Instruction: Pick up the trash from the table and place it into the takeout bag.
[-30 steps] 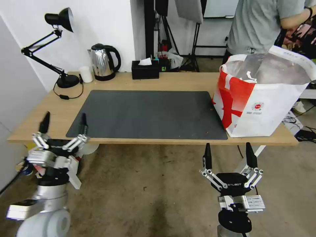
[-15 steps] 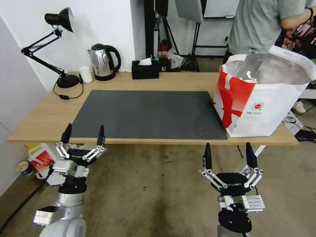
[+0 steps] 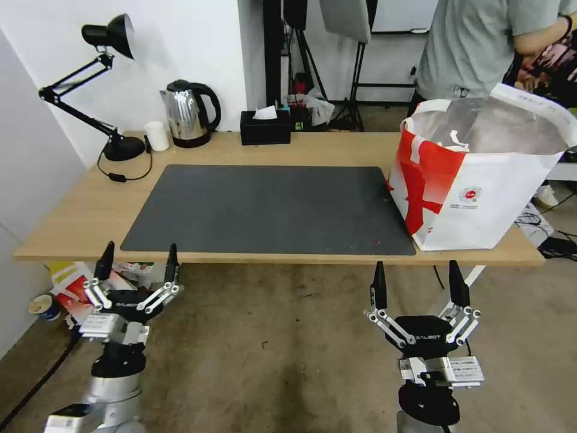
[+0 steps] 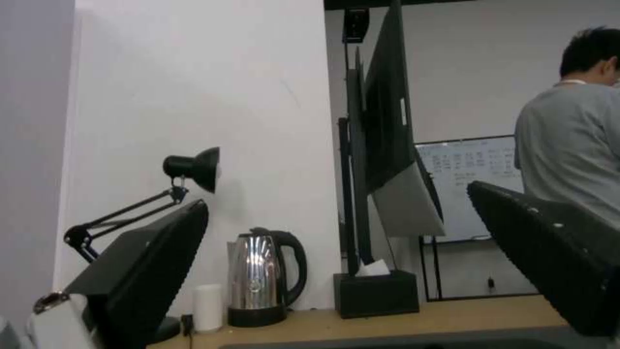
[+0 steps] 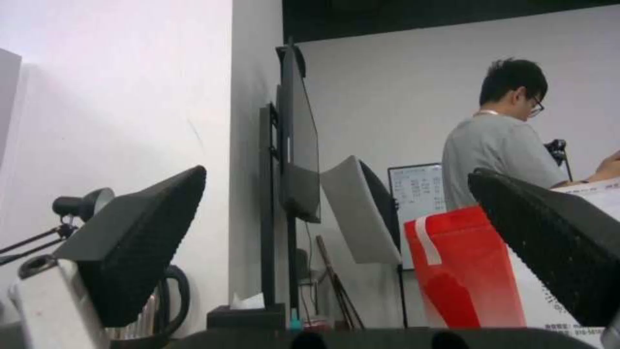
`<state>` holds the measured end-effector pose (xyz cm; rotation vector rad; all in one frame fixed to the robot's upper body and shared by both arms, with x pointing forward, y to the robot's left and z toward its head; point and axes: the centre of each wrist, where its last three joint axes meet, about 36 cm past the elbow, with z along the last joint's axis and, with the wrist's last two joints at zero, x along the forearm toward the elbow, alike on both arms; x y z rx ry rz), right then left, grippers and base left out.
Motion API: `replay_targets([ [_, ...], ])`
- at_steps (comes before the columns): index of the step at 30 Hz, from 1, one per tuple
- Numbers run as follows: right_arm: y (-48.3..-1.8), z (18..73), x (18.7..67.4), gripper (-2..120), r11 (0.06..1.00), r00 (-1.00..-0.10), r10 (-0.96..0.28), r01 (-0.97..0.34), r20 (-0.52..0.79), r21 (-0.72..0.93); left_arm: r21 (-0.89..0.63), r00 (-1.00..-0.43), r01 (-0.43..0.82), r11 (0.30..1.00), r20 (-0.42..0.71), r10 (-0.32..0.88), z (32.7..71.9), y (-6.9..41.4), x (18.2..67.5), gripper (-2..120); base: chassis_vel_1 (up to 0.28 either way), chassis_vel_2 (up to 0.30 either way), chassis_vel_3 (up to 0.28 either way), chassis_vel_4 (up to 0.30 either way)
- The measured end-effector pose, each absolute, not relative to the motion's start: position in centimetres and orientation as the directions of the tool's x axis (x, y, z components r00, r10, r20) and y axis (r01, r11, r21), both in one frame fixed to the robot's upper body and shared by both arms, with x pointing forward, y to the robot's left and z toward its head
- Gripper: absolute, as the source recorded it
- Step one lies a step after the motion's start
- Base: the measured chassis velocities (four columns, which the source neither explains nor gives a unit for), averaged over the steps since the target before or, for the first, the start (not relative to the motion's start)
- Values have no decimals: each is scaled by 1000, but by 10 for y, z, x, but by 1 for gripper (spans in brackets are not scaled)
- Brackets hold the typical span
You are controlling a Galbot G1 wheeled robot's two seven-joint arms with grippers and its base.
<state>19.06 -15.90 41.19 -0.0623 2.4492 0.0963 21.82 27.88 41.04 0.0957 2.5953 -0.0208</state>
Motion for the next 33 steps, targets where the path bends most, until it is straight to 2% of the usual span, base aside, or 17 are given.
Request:
replay_targets([
  [11, -159, 412, 191, 100, 996, -770, -20, -70, -637, 53, 29, -847, 100, 995, -522, 100, 412, 286, 212, 100, 0, 0, 0, 0],
  [33, -159, 412, 191, 100, 996, -770, -20, -70, -637, 53, 22, -849, 94, 995, -521, 92, 399, 284, 211, 100, 0, 0, 0, 0],
])
